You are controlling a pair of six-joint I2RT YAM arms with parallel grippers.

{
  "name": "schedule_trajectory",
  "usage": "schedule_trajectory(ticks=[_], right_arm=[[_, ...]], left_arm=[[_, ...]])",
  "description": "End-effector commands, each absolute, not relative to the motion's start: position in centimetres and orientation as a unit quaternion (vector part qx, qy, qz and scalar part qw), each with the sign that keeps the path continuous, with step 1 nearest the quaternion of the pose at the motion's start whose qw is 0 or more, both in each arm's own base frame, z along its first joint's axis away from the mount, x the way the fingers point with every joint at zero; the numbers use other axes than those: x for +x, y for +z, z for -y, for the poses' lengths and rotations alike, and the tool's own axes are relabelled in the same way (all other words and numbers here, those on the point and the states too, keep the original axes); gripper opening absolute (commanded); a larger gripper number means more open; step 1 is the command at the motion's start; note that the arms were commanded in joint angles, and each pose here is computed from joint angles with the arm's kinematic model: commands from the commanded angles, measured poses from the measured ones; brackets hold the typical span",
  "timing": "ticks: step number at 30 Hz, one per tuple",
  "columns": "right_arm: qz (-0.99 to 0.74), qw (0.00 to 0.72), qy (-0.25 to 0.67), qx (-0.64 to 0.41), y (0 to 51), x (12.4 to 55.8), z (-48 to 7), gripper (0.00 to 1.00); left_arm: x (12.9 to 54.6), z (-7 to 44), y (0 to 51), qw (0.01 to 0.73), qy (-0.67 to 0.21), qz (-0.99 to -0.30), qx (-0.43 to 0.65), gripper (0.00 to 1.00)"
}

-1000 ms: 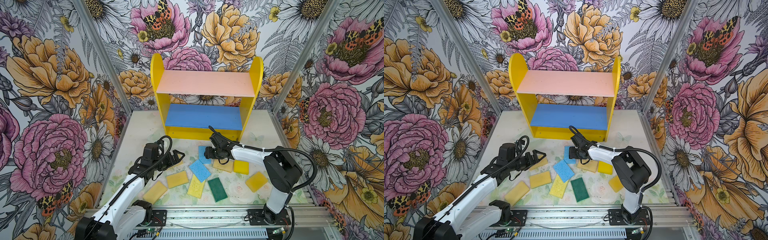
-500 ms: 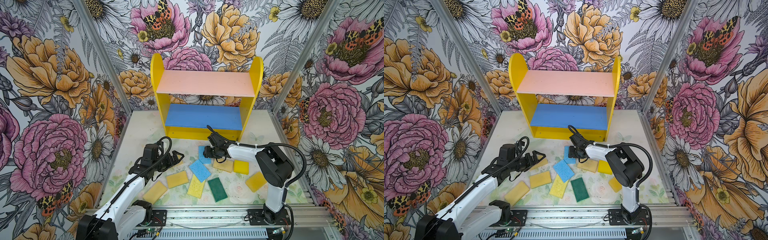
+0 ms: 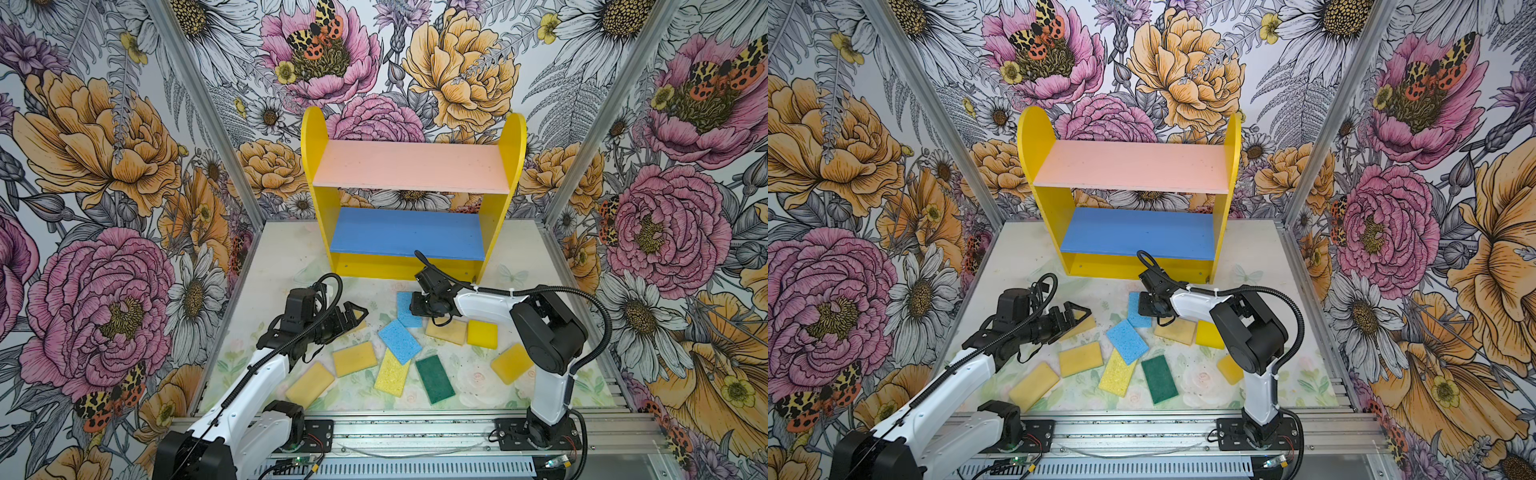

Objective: Place and organize the cleaning sponges onto the shelf
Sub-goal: 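Lower the right gripper and close it on the blue sponge's near end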

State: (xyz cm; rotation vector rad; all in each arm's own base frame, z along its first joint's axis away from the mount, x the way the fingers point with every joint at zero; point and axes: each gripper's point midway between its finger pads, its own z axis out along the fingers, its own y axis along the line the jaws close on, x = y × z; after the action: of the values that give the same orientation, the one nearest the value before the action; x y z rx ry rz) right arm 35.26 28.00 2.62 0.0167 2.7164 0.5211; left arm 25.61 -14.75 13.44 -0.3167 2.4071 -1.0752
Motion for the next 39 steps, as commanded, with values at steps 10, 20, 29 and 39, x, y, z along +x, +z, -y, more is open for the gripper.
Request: schedule_trajectory(ticks=[10,20,29,39], right_arm=[[-0.965,0.198,0.171,0.014,2.7,35.4,-27.1,0.24],[-0.966,0.205,0.159,0.019,2.7,35.1,-26.4,0.24],[-0.966,0.202,0.160,0.018,2.6,34.6,-26.8,0.24],[-0.961,0.222,0.164,0.016,4.2,35.2,-26.8,0.09]], left_arm=[[25.8,14.9,13.9,0.248,-0.406,-0.872,-0.117,0.99],[26.0,15.4,14.0,0.248,-0.410,-0.871,-0.113,0.99],[26.0,15.9,14.0,0.240,-0.416,-0.870,-0.108,0.99],[26.0,16.1,13.8,0.240,-0.413,-0.871,-0.110,0.99]])
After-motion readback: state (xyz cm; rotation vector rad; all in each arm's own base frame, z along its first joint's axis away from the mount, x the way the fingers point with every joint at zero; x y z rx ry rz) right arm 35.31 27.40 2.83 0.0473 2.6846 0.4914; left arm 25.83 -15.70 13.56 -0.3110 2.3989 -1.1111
